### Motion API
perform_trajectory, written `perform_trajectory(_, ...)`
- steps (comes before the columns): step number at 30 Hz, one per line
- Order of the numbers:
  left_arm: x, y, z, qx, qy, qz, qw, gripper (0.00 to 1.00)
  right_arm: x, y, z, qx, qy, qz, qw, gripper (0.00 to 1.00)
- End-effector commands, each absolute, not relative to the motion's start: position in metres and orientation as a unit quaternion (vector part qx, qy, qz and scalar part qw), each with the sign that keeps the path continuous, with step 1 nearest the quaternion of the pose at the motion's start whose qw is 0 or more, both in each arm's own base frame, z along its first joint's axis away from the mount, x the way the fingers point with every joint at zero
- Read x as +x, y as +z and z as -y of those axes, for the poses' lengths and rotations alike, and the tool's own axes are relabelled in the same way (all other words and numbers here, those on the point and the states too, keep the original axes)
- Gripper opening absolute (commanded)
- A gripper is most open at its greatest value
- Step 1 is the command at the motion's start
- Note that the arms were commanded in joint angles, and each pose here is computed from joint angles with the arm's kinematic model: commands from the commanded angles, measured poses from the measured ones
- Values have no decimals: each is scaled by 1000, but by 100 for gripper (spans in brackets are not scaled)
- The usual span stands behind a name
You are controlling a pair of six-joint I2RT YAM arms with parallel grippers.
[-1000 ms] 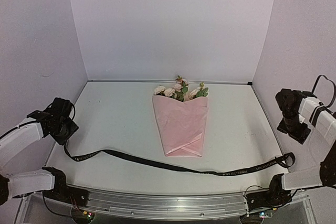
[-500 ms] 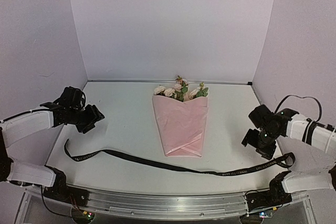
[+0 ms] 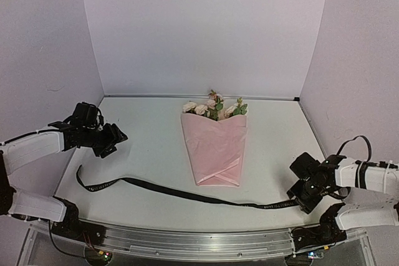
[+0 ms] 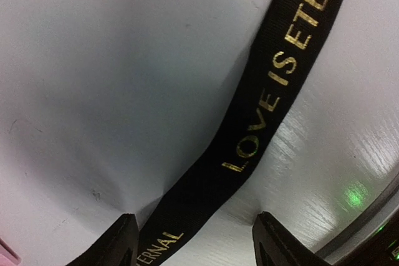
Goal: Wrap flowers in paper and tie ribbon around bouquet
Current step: Adjust the right side of the ribbon at the center of the board.
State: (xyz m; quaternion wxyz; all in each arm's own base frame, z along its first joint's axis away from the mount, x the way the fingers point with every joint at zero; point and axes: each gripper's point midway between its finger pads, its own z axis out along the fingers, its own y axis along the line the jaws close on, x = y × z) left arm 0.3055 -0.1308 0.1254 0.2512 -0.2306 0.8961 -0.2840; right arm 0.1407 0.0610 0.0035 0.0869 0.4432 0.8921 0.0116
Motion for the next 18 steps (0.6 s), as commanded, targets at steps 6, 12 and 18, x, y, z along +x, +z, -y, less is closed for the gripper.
perform_trajectory(6, 317, 135, 144, -207, -309, -892, 258, 66, 180, 3, -62, 472, 1, -872, 131, 36)
perform_trajectory(12, 322, 128, 154, -195, -325, -893, 245, 66, 207, -1, -48, 498, -11, -856, 141, 18)
perform_trajectory(18, 328, 125, 167, -177, -349, -891, 228, 66, 236, 2, -46, 499, -11, -854, 148, 15)
